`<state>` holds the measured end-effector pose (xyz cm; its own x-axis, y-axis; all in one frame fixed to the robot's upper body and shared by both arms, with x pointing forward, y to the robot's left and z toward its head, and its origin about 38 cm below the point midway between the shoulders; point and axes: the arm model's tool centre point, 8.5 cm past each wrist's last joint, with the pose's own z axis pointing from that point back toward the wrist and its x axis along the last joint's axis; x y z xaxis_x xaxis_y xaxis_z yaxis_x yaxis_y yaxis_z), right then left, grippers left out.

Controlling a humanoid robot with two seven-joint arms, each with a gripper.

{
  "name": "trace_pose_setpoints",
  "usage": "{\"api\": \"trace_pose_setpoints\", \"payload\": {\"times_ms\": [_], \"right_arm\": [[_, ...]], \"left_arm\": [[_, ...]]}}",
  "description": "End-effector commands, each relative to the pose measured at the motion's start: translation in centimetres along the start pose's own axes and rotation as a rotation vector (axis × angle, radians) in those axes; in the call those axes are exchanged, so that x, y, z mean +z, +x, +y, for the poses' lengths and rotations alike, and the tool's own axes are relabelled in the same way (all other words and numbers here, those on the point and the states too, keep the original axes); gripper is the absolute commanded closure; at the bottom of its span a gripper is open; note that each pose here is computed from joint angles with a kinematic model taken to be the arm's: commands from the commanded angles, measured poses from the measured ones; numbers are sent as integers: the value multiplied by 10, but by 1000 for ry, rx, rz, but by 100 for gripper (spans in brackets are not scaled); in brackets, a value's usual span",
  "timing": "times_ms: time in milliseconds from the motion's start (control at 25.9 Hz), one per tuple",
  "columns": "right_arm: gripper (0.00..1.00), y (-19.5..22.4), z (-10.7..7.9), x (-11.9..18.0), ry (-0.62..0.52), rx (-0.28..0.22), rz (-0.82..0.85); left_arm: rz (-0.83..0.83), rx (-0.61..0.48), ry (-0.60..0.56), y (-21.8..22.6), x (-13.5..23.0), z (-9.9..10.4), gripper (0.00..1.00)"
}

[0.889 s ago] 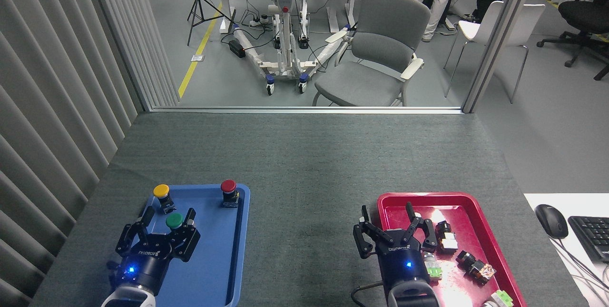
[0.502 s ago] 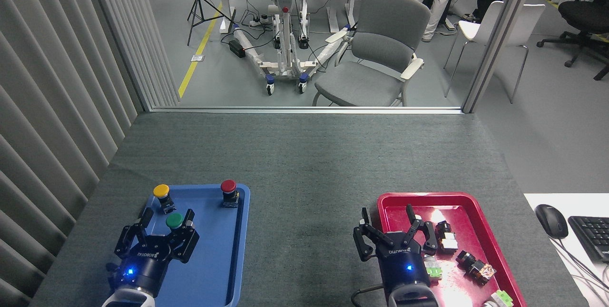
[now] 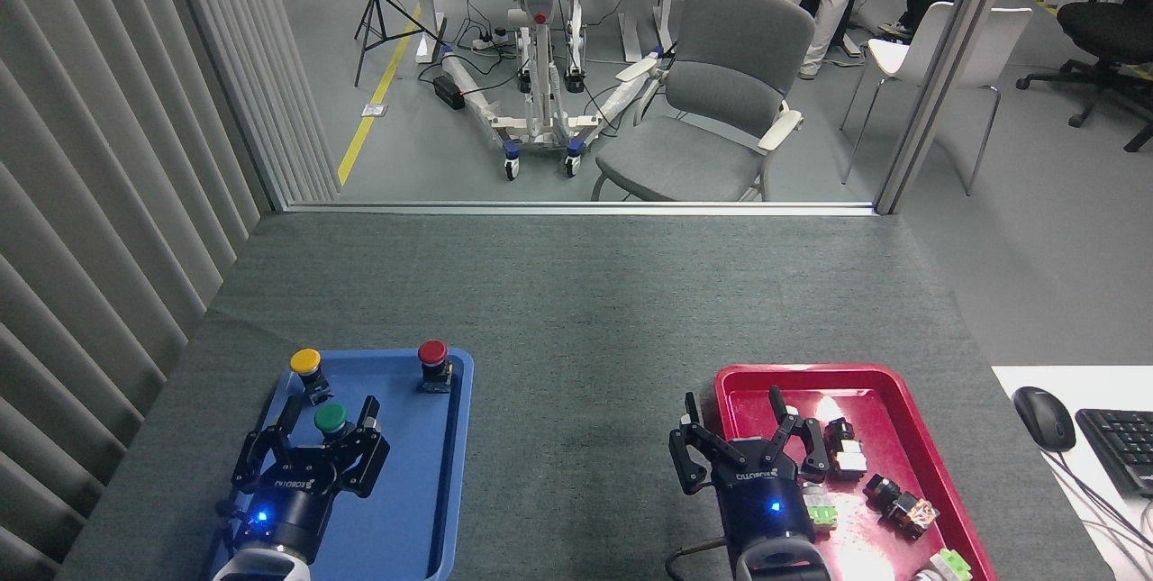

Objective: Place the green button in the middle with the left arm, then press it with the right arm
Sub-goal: 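Move the left gripper over the green button in the blue tray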

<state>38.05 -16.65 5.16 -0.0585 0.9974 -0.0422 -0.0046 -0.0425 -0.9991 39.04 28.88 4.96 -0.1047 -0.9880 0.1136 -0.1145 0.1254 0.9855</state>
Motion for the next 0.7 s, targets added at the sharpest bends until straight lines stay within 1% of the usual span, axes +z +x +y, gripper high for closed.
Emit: {"api": "trace_pose_setpoints", "payload": {"times_ms": [0, 193, 309, 386, 657], "right_arm": [[0, 0, -1, -1, -1, 0, 1], [0, 0, -1, -1, -3, 1, -1], [0, 2, -2, 0, -7, -2, -6], [0, 9, -3, -1, -12, -2, -21], [0, 9, -2, 0, -9, 1, -26]], "left_arm": [[10, 5, 2, 1, 0, 0, 0], [-7, -5, 5, -3, -1, 3, 0], [-26, -33, 1, -13, 1, 7, 0], [-18, -35, -1, -14, 1, 7, 0], [30, -45, -10, -18, 4, 2, 0]]}}
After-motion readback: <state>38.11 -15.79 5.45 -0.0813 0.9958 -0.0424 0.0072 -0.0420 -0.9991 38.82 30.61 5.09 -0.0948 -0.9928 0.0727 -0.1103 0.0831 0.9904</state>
